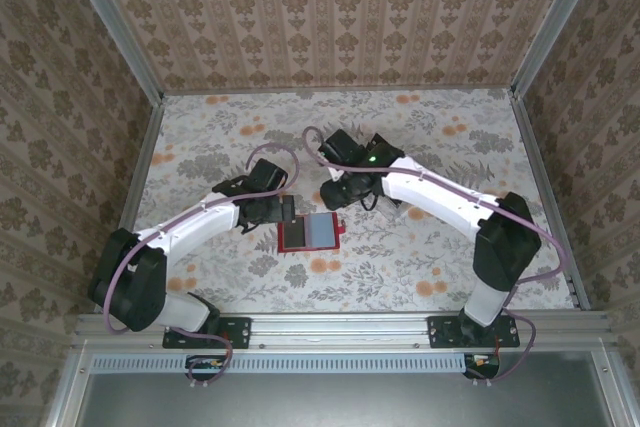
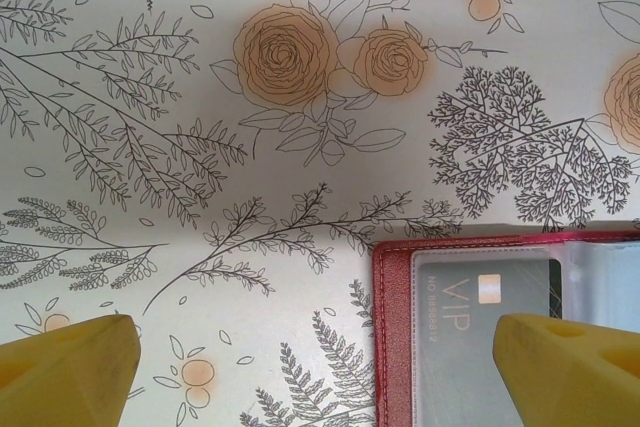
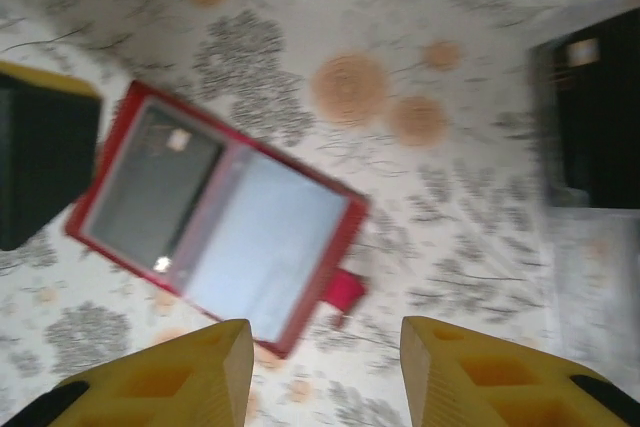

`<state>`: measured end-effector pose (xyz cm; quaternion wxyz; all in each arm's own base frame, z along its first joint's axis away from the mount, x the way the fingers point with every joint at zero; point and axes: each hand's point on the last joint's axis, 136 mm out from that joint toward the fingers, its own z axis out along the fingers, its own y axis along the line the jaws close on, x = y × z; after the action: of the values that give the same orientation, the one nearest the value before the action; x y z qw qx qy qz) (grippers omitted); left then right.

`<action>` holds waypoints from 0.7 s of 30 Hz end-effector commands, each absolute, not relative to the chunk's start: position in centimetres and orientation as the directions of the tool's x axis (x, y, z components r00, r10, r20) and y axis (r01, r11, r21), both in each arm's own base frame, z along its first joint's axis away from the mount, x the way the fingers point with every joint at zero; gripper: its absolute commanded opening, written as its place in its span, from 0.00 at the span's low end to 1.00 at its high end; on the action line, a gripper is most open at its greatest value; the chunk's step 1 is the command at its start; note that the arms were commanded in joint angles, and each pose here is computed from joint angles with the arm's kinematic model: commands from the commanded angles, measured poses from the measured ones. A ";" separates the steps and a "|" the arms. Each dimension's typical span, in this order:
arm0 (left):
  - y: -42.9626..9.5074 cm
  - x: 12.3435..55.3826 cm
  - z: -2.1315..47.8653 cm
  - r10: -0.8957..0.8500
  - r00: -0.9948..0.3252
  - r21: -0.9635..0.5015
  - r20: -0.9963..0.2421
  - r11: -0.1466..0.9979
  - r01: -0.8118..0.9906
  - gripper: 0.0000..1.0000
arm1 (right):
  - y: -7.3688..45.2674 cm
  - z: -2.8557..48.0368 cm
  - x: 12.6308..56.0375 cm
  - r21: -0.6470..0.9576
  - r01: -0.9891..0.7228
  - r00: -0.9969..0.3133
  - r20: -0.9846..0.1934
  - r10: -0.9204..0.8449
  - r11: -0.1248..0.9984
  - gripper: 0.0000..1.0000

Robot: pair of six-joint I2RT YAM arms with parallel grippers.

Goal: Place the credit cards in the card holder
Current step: Flip over the card slot in the card holder.

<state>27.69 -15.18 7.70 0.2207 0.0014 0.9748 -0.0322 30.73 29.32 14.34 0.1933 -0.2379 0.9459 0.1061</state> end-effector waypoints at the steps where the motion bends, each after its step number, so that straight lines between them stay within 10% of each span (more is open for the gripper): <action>1: -14.1 27.5 7.4 -0.046 -0.907 -0.052 -0.418 0.998 -0.027 1.00 | 32.0 12.2 30.3 0.239 -0.471 -0.852 -0.373 -0.368 0.849 0.47; 21: -13.0 25.0 7.3 -0.079 -0.902 -0.107 -0.426 0.994 -0.036 1.00 | 32.9 5.8 29.7 0.285 -0.392 -0.911 -0.251 -0.327 0.875 0.49</action>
<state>25.66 -13.29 7.39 0.2226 -0.0296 0.9735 -0.0427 29.89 32.63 7.05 0.1147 -0.1999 0.9592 0.1640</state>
